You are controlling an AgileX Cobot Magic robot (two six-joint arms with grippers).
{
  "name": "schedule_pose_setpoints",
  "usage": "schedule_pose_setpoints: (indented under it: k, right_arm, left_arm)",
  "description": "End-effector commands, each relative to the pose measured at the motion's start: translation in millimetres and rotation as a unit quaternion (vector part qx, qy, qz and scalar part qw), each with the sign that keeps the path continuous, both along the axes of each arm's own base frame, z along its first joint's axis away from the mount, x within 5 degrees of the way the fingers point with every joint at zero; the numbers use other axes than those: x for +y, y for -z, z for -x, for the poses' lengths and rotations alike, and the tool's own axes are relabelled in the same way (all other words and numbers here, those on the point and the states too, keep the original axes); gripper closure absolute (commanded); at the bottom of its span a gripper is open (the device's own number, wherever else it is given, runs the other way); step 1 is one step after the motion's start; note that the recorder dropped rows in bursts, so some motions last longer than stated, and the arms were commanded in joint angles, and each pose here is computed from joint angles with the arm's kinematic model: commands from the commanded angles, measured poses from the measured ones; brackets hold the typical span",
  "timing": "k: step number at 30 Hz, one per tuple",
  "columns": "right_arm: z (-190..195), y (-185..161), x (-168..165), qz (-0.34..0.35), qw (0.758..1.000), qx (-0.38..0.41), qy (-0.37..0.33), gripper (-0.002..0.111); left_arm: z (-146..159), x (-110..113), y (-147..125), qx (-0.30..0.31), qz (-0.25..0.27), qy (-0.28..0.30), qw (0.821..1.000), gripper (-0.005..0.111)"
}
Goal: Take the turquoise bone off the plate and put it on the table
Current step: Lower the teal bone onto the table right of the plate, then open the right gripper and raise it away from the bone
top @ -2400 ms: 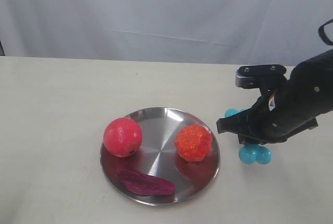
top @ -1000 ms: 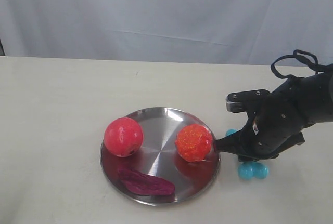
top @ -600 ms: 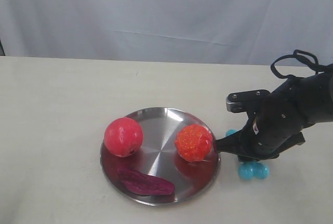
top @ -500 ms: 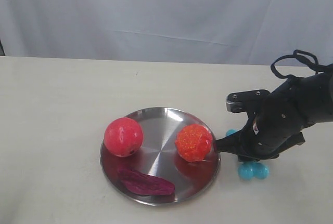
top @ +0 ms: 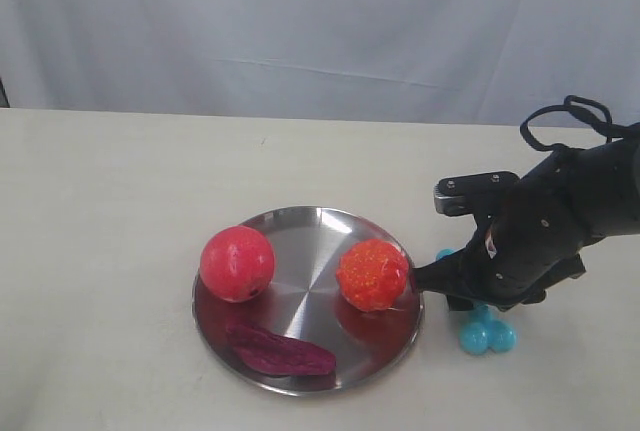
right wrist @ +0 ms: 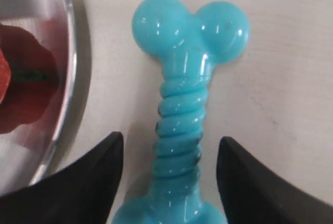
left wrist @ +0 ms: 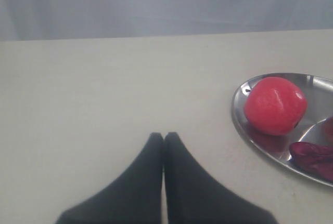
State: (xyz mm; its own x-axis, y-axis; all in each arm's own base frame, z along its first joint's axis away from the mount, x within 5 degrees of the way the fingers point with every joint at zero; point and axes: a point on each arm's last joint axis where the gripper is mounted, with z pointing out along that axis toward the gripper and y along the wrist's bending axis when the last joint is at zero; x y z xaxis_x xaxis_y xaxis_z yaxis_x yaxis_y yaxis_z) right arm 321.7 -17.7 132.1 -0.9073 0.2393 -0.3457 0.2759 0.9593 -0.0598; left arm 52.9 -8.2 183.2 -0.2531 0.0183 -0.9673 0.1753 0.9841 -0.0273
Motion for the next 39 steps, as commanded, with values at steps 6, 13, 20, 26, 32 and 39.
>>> schedule_pose_setpoints:
  k: [6,13,20,26,32,39]
  right_arm:
    - [-0.8,-0.8,-2.2,0.000,1.000,-0.006,0.004,0.052]
    - [3.3,-28.2,-3.0,0.004,0.999,-0.036,0.008,0.052]
    - [27.6,-83.9,-5.7,0.020,0.997,-0.067,0.026,0.052]
    - [65.4,-128.7,-5.7,0.041,0.996,-0.064,0.044,0.052]
    - [109.2,-174.1,7.8,0.041,0.992,-0.113,0.031,0.052]
    - [166.9,-206.3,22.2,0.032,0.990,-0.136,-0.002,0.081]
  left_arm:
    - [0.0,-0.1,1.0,0.001,0.000,0.001,1.000,0.107]
    - [0.0,-0.1,1.0,0.001,0.000,0.001,1.000,0.107]
    - [0.0,-0.1,1.0,0.001,0.000,0.001,1.000,0.107]
    - [0.0,-0.1,1.0,0.001,0.000,0.001,1.000,0.107]
    - [0.0,-0.1,1.0,0.001,0.000,0.001,1.000,0.107]
    - [0.0,-0.1,1.0,0.001,0.000,0.001,1.000,0.107]
